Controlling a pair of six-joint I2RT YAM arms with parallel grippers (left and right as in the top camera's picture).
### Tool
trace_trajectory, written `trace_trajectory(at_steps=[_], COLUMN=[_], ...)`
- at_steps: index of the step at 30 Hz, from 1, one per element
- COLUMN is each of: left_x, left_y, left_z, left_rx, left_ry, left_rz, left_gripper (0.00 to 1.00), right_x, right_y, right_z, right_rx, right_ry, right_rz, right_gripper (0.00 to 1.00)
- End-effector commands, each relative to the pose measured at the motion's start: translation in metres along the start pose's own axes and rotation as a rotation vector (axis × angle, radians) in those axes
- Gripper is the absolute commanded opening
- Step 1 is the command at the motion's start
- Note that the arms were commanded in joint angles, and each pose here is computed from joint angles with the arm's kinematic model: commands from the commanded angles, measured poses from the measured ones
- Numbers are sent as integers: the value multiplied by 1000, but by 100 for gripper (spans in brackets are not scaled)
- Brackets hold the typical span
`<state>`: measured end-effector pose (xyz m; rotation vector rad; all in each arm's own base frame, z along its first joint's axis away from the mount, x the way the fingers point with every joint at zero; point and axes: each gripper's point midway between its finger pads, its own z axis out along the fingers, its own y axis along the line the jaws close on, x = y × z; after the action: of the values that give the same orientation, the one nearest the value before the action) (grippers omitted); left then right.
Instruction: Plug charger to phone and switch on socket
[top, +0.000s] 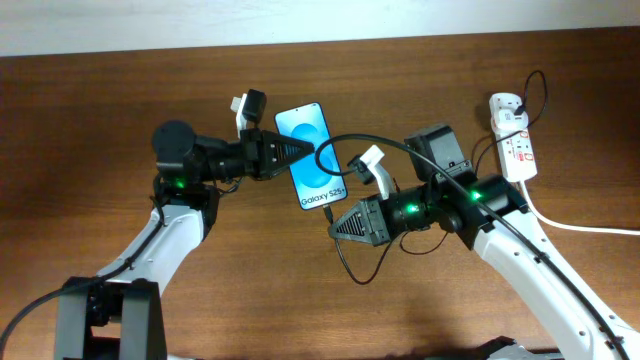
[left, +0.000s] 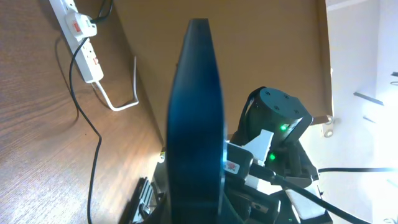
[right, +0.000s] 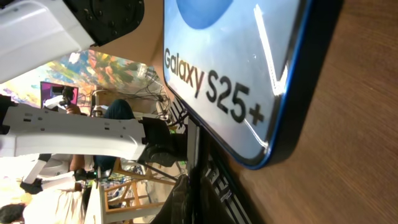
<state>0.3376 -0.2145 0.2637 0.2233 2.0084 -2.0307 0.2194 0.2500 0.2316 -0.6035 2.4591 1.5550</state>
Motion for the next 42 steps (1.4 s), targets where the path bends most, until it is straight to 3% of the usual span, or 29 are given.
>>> trace_trajectory(at_steps=[1, 5, 9, 13, 18, 20, 21, 28, 30, 31, 38, 42], left_x=[0, 5, 8, 8, 6, 6, 6, 6, 7, 7, 11, 11], left_y=[-6, -7, -8, -8, -7, -7, -7, -7, -7, -8, -8, -8], left_z=[-1, -1, -1, -1, -1, -1, -1, -1, -1, -1, -2, -2], left_rx=[9, 15, 17, 18, 17, 17, 17, 18, 18, 19, 24, 25], left_ry=[22, 52, 65, 63, 53, 54, 54, 54, 58, 62, 83, 84], left_rz=[24, 24, 25, 69, 114, 114, 114, 113, 113, 113, 114, 114], left_gripper=[0, 0, 0, 0, 0, 0, 0, 0, 0, 0, 0, 0], right_x=[-7, -18, -15, -1, 3, -1, -1, 4, 4, 4, -1, -7], right_y=[9, 10, -5, -8, 18, 34, 37, 6, -9, -20, -32, -28], right_z=[0, -1, -1, -2, -37, -56, -60, -21, -3, 8, 22, 24], right_rx=[-30, -25, 52, 71, 209, 328, 380, 791, 854, 877, 895, 878], right_ry=[-24, -60, -58, -20, -101, -202, -234, -262, -232, -213, -224, -246], right_rz=[-26, -68, -28, 12, -99, -218, -259, -233, -214, -179, -127, -134], right_gripper=[4, 4, 27, 37, 56, 74, 75, 70, 63, 52, 33, 13])
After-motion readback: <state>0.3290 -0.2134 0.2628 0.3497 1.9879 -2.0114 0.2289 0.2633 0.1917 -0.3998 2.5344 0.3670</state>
